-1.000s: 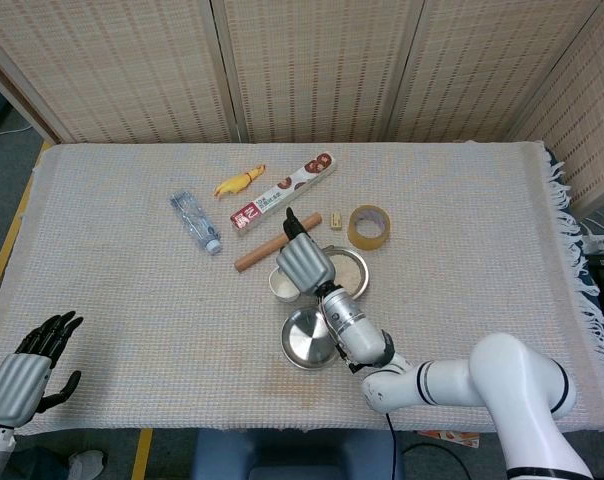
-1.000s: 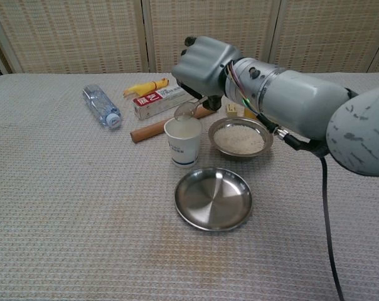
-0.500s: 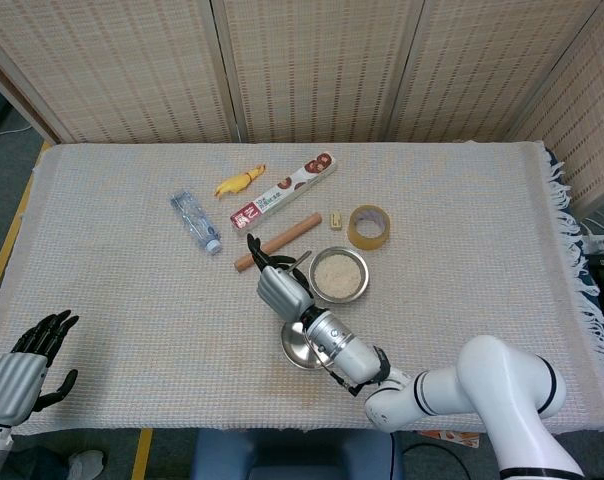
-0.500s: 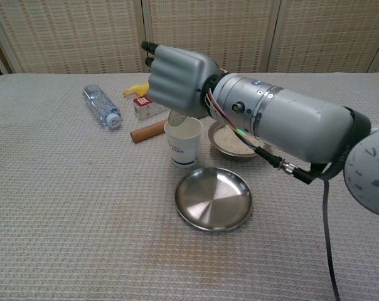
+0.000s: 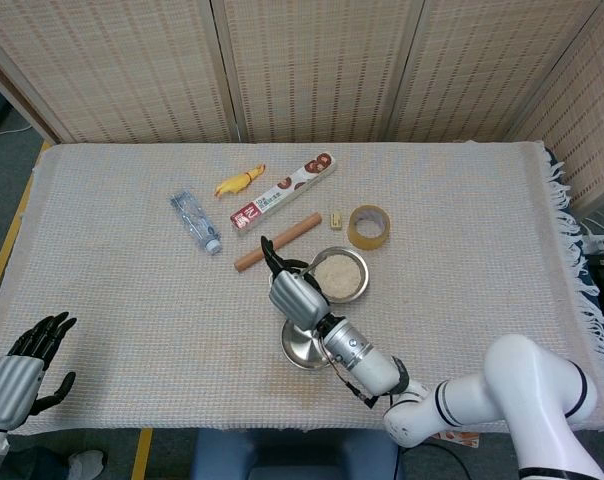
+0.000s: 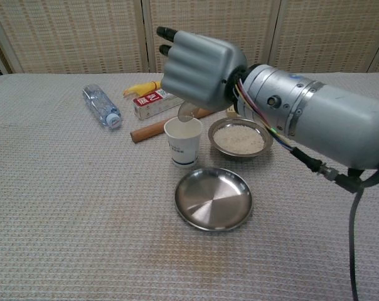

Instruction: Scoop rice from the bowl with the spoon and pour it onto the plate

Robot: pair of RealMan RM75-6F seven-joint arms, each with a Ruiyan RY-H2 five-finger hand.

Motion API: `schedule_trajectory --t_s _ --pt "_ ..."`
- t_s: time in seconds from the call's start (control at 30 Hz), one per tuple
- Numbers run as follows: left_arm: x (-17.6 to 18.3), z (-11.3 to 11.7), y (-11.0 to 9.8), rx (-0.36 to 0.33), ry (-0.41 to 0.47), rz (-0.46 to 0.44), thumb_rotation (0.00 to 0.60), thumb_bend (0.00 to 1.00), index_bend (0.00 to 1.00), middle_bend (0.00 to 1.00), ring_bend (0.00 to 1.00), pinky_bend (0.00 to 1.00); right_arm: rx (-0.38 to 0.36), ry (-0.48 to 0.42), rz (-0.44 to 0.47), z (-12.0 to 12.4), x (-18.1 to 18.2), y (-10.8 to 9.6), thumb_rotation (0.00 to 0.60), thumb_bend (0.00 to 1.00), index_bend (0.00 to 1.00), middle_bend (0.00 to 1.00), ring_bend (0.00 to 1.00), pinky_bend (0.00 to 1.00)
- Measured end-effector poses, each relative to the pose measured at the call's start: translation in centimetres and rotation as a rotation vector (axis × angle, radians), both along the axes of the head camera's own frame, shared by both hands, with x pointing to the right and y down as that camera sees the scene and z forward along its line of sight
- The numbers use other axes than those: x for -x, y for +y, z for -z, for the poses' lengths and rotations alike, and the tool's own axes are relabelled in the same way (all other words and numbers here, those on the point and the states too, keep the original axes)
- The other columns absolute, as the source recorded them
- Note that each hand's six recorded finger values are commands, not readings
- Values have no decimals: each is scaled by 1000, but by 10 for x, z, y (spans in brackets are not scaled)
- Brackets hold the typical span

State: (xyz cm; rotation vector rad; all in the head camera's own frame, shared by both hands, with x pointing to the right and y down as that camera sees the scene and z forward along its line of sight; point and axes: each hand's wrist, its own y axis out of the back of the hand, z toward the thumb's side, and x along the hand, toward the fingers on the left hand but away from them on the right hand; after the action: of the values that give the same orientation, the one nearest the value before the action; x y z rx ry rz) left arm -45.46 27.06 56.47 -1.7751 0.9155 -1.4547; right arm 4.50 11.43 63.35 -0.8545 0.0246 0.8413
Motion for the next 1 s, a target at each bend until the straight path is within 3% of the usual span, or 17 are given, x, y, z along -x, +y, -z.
schedule_trajectory --t_s 0.1,0.23,0.33,0.47,0.6,0.87,0.97,1.0 --pt "0 -1 0 3 -2 -1 600 406 0 0 0 158 82 -113 -39 16 -16 7 600 359 808 587 111 0" --pt "-2 -5 -1 14 -5 -7 600 406 0 0 2 158 318 -251 -150 28 -41 33 600 357 788 584 107 0" --pt "-5 -5 -1 13 -4 -16 600 406 0 0 6 158 446 -321 -186 33 -49 52 600 352 774 580 99 0" --pt "-12 -4 1 11 5 -39 600 406 0 0 12 158 458 -333 -179 23 -57 63 600 351 768 579 95 0" --pt "-13 -3 2 11 12 -40 600 406 0 0 14 159 448 -329 -195 -3 -66 67 600 351 767 578 95 0" --pt "-10 0 2 7 19 -35 600 407 0 0 14 160 515 -342 -231 -47 -55 93 600 351 747 575 94 0" --pt "-10 1 3 5 23 -37 600 407 0 0 14 160 514 -332 -233 -55 -51 98 600 350 675 545 77 0" --pt "-10 1 3 5 24 -37 600 407 0 0 15 160 513 -327 -233 -56 -50 99 600 350 604 523 67 0"
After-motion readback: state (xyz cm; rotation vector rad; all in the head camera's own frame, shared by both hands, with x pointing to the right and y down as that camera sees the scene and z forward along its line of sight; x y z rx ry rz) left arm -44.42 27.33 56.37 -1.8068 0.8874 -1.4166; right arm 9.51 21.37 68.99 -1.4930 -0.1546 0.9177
